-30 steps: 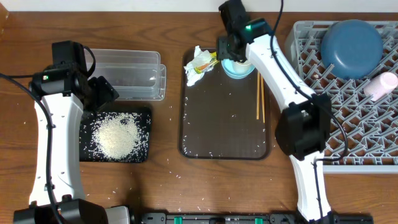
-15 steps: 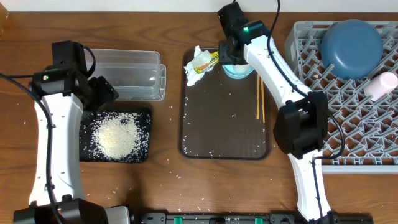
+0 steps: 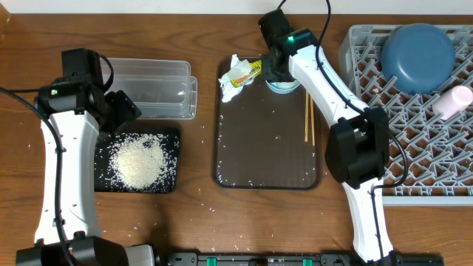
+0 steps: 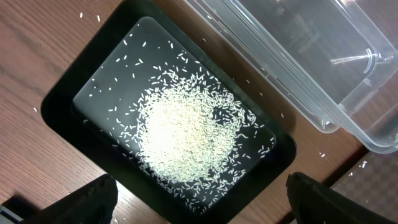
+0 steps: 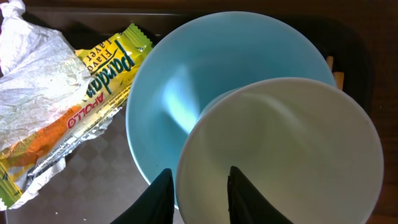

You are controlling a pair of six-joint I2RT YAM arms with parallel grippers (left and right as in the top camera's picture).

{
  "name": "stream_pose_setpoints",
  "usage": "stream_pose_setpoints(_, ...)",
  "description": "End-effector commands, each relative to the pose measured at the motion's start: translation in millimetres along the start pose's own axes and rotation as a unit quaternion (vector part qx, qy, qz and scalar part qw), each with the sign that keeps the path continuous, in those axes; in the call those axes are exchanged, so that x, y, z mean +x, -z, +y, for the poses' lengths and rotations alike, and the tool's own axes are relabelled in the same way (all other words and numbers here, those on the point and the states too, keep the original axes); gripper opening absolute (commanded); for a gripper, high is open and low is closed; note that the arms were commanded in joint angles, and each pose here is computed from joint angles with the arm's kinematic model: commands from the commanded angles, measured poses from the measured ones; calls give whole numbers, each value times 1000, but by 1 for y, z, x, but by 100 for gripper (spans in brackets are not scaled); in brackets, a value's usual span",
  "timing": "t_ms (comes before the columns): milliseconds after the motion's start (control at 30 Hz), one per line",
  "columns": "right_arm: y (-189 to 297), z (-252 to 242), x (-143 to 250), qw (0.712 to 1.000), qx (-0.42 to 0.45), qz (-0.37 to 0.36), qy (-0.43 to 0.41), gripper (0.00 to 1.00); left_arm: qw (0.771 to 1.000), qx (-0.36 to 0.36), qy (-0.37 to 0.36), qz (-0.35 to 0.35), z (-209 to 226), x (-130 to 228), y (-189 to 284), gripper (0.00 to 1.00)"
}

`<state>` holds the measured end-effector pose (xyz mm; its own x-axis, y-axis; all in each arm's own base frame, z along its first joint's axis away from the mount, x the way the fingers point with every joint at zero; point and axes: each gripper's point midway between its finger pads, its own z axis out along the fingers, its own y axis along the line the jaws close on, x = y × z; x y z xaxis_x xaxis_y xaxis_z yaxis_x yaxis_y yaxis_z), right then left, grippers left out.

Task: Sort waste into correct bins and load items into the dishwasher rack
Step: 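Lower the right gripper into the bowl and grip the white cup, then lift the white cup and carry it right over the grey rack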

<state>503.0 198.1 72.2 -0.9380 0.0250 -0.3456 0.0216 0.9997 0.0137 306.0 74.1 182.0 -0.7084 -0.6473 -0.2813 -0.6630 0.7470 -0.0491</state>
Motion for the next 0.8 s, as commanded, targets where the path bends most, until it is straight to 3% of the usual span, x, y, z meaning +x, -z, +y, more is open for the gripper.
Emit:
stream_pose_setpoints(0,11,3,-6,1000,0,-14,-2,21,1000,3,4,-5,1,0,4,90)
stream_pose_setpoints(167,21,5,-12,1000,-8,-21,-4,1,1000,3,4,-5,1,0,4,90)
stream_pose_setpoints(333,43,8,-22,999,-21,-39,-7,1,1000,3,4,-5,1,0,4,90)
stream_pose_setpoints(533,112,8,-48,993,-54,-104,-18,1,1000,3,4,-5,1,0,4,90)
stream_pose_setpoints(767,200,-52,-51,987,-50,-143,-60,1,1000,3,4,-5,1,0,4,90)
